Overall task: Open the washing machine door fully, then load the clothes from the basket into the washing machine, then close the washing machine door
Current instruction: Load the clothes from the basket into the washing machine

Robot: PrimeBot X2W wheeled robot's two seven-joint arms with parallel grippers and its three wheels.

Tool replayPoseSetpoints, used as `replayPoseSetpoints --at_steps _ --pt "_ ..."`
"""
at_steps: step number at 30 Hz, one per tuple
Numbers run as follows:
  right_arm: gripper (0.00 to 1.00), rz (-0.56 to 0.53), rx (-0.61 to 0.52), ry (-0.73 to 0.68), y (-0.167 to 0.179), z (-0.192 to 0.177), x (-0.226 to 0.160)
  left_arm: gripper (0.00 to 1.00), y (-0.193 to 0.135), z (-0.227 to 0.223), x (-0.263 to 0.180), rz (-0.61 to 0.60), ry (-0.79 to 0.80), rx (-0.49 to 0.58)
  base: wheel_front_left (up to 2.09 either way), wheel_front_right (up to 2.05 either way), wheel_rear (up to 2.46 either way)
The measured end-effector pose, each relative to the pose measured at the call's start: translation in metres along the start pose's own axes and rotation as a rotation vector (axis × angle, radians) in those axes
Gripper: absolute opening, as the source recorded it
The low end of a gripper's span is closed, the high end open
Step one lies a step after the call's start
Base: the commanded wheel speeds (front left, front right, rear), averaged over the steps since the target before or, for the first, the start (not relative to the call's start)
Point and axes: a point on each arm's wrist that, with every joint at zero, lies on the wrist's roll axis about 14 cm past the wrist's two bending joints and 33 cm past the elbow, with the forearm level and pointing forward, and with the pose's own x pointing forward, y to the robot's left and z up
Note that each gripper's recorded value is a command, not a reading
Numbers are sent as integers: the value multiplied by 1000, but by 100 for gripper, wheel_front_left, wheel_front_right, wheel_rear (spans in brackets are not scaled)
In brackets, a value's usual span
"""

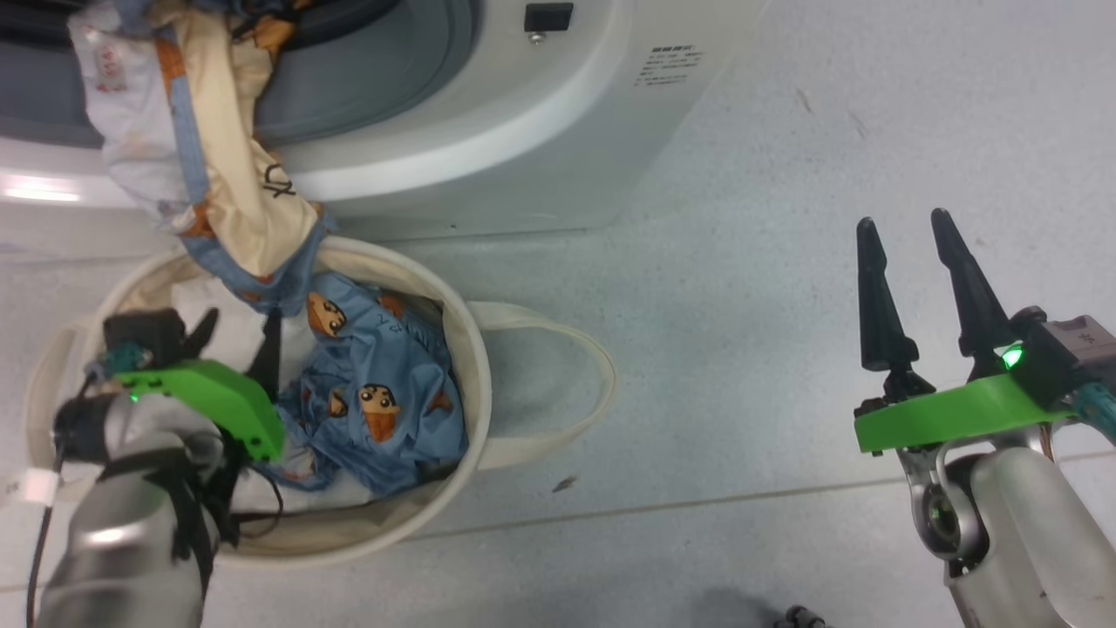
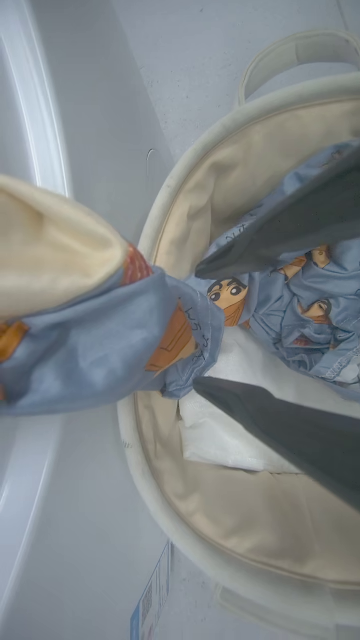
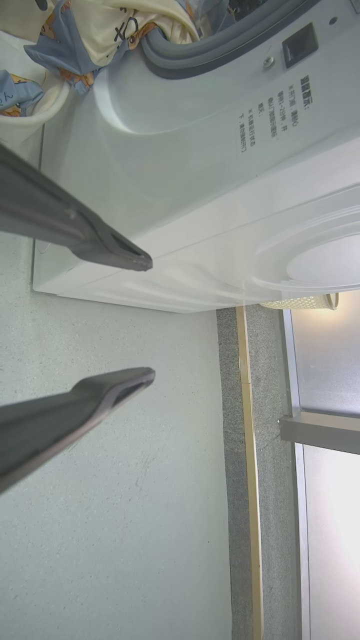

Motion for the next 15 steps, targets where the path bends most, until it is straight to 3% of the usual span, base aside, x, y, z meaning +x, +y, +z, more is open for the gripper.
replayPoseSetpoints --at_steps 15 --pt "100 -42 -16 22 -14 -11 2 100 -2 27 38 -15 -59 39 0 0 0"
